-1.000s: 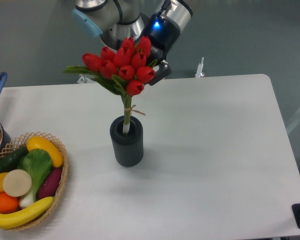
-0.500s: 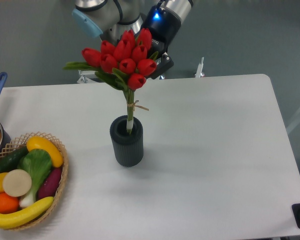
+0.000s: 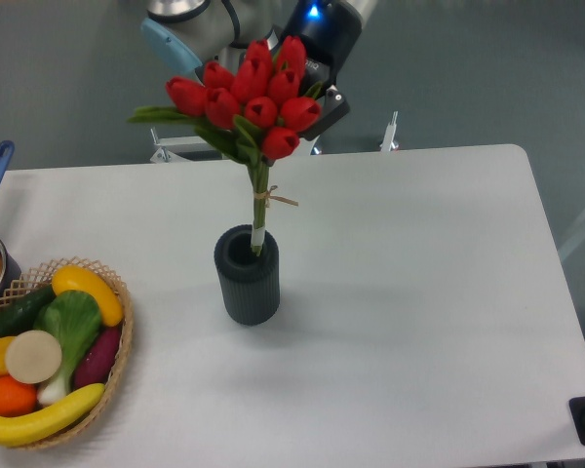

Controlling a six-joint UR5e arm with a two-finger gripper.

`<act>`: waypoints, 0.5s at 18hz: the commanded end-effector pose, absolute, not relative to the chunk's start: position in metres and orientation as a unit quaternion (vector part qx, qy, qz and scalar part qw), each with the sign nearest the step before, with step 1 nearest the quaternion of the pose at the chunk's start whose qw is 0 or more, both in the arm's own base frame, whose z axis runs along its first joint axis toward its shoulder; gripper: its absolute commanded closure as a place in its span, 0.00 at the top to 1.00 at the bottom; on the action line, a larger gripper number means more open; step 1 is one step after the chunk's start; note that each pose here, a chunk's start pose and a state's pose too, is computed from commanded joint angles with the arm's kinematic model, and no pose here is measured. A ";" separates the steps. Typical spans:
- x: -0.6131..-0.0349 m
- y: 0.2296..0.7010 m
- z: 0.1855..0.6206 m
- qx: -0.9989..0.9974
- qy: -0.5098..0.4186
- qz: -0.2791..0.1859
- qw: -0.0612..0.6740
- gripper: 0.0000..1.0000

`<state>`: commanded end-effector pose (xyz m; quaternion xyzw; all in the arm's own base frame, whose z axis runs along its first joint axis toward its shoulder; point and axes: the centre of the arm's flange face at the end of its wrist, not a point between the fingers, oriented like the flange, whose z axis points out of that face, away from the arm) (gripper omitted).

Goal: Pick up the flowers from the vase
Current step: 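Carry the tulips up and away from the vase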

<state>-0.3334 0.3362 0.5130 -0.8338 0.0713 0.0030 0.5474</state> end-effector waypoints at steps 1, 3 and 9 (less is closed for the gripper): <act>-0.350 0.330 0.504 -0.835 0.059 0.004 0.546 0.39; -0.371 0.325 0.501 -0.836 0.047 0.008 0.546 0.39; -0.435 0.311 0.482 -0.840 0.013 0.008 0.542 0.39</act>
